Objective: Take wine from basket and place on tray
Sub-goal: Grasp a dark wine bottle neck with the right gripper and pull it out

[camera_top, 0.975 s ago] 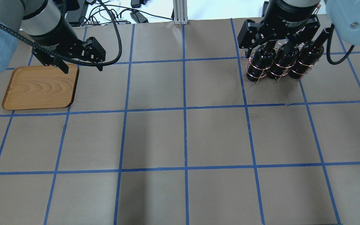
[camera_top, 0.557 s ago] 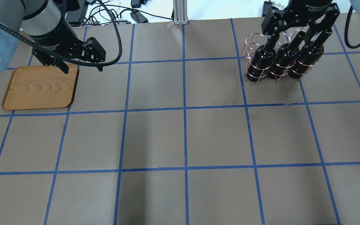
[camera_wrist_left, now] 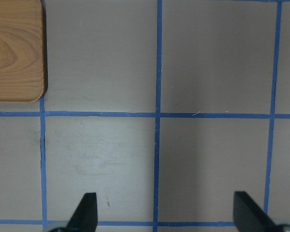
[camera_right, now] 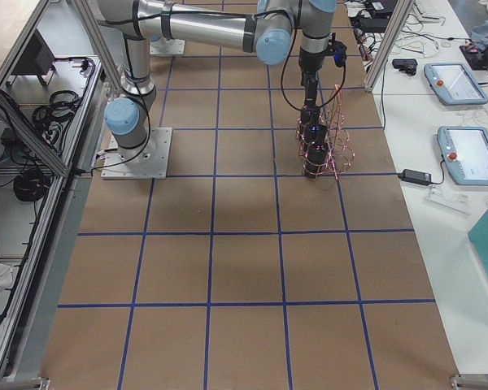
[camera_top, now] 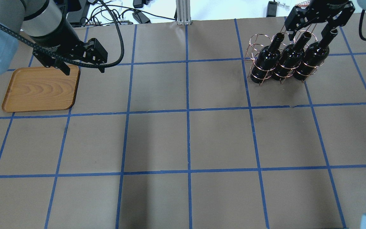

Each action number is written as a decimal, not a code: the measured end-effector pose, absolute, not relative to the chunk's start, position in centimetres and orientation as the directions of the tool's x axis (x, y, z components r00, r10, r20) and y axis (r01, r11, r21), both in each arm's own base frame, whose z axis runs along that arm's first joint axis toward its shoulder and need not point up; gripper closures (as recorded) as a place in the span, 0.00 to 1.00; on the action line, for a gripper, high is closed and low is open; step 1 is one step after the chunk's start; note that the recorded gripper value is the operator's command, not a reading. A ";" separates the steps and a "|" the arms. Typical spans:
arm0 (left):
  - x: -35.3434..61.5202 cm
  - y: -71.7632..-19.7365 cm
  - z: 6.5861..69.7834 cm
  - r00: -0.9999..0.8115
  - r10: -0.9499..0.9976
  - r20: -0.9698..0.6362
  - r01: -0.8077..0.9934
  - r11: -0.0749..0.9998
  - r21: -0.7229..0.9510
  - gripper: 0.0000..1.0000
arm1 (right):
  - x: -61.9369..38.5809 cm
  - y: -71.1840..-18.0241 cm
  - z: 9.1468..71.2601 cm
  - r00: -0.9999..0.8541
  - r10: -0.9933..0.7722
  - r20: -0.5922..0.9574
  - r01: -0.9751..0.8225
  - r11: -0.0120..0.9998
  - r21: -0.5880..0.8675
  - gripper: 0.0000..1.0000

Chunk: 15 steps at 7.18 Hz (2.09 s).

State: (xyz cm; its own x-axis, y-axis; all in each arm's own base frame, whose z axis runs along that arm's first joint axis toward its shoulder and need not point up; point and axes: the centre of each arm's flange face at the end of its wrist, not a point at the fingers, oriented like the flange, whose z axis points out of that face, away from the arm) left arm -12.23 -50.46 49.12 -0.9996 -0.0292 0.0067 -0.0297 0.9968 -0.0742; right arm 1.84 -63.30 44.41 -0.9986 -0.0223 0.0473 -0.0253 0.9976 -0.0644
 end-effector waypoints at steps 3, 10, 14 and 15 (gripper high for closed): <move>-12.2 -50.5 49.1 -1.000 -0.028 0.007 -0.029 0.997 -0.074 0.00 | 0.9 -65.6 41.3 -0.998 -0.044 0.048 -0.048 0.996 -0.077 0.19; -12.1 -50.5 49.1 -1.000 -0.030 0.008 -0.031 0.997 -0.077 0.00 | -0.8 -66.1 40.5 -0.999 -0.023 0.040 -0.026 0.997 -0.071 1.00; -12.0 -50.5 49.3 -0.999 -0.032 0.006 -0.033 0.996 -0.080 0.00 | -0.4 -64.6 49.1 -1.000 -0.004 0.026 -0.007 0.990 -0.141 1.00; -11.8 -50.6 49.4 -0.999 -0.035 0.006 -0.035 0.996 -0.082 0.00 | 0.0 -63.0 52.0 -1.000 -0.002 0.024 -0.005 0.988 -0.151 1.00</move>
State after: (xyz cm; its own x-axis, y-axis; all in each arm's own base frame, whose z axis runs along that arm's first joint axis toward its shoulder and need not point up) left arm -11.82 -50.58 49.41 -0.9994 -0.0349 0.0061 -0.0353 0.9960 -0.0825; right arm -0.01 -63.03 52.02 -0.9997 -0.0017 0.0238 -0.0053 0.9885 -0.1513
